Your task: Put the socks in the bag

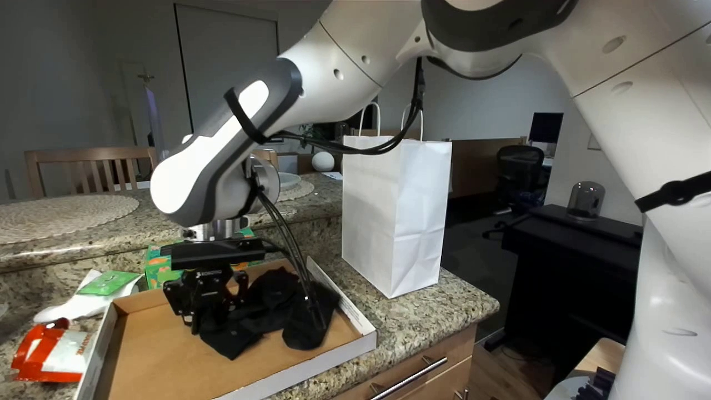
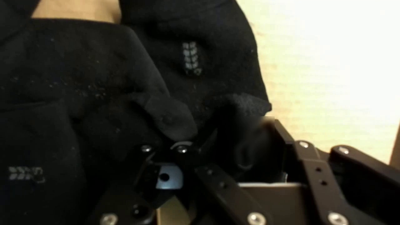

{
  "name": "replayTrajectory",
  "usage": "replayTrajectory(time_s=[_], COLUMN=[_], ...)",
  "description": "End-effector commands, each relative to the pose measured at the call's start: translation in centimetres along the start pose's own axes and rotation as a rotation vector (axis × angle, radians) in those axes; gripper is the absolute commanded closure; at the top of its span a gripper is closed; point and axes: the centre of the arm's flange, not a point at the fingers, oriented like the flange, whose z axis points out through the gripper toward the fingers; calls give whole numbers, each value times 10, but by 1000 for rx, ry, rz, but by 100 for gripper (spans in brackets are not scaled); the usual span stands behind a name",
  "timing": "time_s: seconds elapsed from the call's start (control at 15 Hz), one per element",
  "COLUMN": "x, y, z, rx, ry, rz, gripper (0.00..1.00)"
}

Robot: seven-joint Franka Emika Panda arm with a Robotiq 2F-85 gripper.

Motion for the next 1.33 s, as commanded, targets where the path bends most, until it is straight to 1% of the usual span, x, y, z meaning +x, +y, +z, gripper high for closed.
replayTrajectory(time_s=[0.0, 0.07, 0.27, 0.33, 0.4, 0.47, 0.6, 0.67, 0.73, 0.8, 0.87, 1.0, 1.13, 1.27], x=[-17, -19, -24, -25, -26, -26, -28, -28, -29, -29, -30, -32, -42, -54], y=[0, -2, -6, -7, -8, -10, -13, -17, -22, -26, -28, -34, -37, -37], z=[0, -2, -9, -11, -14, -19, -34, -50, -68, -93, -117, -170, -226, -284], rx=[-63, -80, -119, -132, -146, -161, -188, -211, -232, -260, -264, -285, -309, -340], ry=[13, 16, 11, -2, -14, -24, -38, -20, -2, 24, 35, 66, 91, 123], rz=[108, 130, 157, 152, 141, 122, 72, 58, 36, 18, -29, -80, -122, -115], gripper=[84, 89, 93, 93, 90, 89, 89, 90, 90, 89, 90, 91, 90, 90])
